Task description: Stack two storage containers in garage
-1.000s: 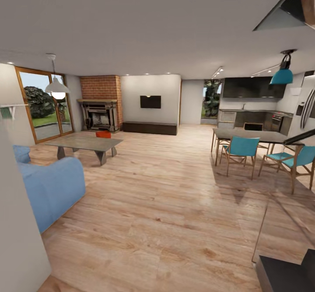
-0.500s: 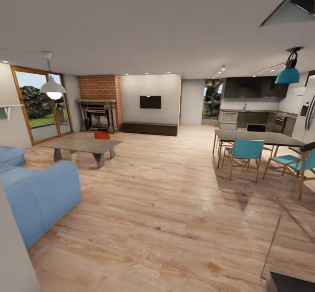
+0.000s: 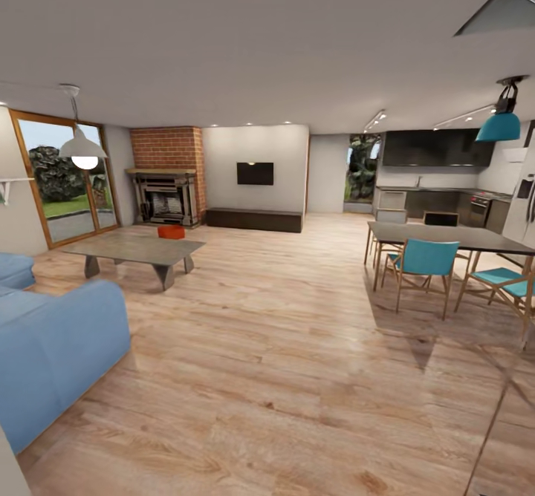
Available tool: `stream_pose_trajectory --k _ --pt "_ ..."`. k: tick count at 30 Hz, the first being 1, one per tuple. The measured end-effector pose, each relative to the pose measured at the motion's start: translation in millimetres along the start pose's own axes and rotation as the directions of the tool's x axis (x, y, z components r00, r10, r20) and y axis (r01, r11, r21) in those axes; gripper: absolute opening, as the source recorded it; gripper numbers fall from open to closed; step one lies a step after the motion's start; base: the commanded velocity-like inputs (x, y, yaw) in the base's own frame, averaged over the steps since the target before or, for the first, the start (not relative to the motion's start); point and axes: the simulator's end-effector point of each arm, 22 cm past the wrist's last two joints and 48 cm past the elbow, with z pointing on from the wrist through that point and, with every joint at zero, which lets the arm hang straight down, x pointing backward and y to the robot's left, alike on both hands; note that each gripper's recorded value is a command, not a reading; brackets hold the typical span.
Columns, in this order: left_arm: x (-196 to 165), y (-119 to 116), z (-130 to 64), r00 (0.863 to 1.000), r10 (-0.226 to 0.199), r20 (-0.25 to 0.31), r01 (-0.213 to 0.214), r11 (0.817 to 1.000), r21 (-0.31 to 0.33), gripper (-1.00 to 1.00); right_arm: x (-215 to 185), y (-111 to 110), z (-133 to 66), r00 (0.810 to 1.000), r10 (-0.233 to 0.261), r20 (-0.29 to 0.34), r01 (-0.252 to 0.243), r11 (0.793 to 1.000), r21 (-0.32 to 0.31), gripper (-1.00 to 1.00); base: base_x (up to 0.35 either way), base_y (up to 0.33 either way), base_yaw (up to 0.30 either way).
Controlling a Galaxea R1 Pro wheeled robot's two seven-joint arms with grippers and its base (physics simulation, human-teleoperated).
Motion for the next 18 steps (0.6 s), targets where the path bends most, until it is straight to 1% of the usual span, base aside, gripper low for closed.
stream_pose_trajectory --k 18 --pt "0.7 -2.2 0.0 1.000 0.000 -0.001 0.000 1.000 0.003 1.00 -0.1 0.0 0.0 1.000 0.000 0.000 0.000 1.000 0.000 1.00 0.323 0.000 0.000"
